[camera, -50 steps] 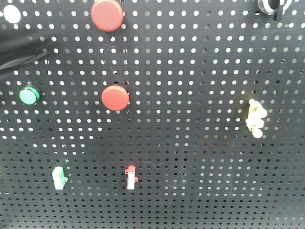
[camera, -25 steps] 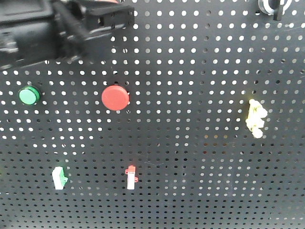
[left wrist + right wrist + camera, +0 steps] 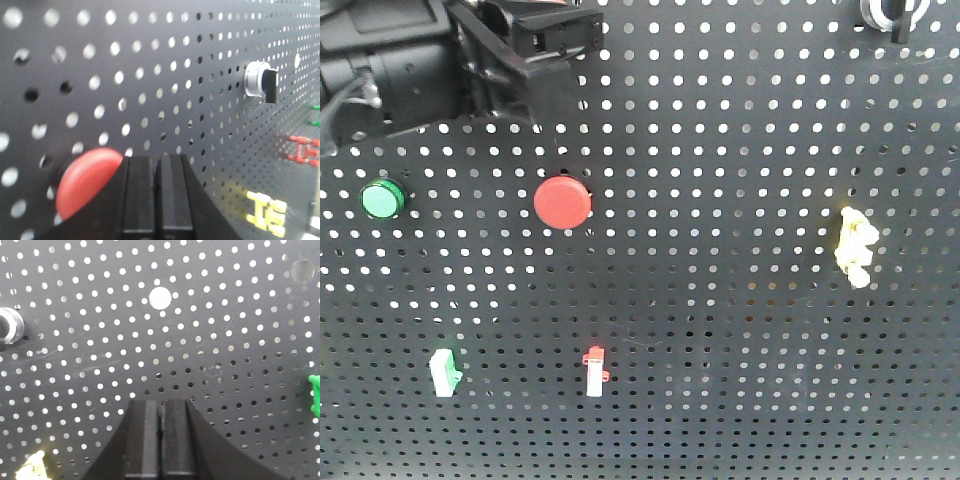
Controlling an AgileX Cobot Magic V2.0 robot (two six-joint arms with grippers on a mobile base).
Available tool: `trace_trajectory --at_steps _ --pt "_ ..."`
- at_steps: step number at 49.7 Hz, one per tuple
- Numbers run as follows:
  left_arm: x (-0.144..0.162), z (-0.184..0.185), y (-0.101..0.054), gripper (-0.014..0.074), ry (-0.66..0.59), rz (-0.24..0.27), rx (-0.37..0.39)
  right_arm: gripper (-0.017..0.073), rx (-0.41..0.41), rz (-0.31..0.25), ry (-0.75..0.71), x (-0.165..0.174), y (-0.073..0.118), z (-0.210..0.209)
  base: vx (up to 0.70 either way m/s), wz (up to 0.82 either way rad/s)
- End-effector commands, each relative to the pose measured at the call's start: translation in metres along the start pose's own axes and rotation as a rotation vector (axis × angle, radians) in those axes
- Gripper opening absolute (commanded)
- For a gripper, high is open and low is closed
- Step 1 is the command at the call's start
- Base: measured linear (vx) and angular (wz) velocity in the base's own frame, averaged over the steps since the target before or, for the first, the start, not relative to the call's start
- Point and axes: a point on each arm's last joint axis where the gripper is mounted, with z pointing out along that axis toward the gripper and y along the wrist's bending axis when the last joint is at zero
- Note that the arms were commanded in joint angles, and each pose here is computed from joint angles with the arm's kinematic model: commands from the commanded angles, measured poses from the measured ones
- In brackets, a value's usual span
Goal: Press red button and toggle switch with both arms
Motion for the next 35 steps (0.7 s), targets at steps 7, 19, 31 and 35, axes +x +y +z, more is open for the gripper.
trace_trajectory --at_steps 7,19,31,35 --pt "-0.025 -0.018 0.007 0.0001 -0.101 0.017 -0.076 -0.0003 -0.013 0.002 -0.088 -0.014 0.002 0.002 0.0 0.0" --pt "-0.034 -0.061 -0.013 0.0001 -0.082 0.108 -0.007 -0.0003 -0.024 0.023 -0.097 -0.017 0.004 -0.007 0.0 0.0" --pt "0.016 -0.096 -0.021 0.0001 0.004 0.072 -0.044 -0.0003 -0.088 -0.007 0.027 -0.017 0.011 0.0 0.0 0.0" --pt "0.044 -0.104 -0.02 0.0001 0.042 0.039 -0.081 -0.0003 -0.154 -0.037 0.067 -0.019 0.018 0.01 0.0 0.0"
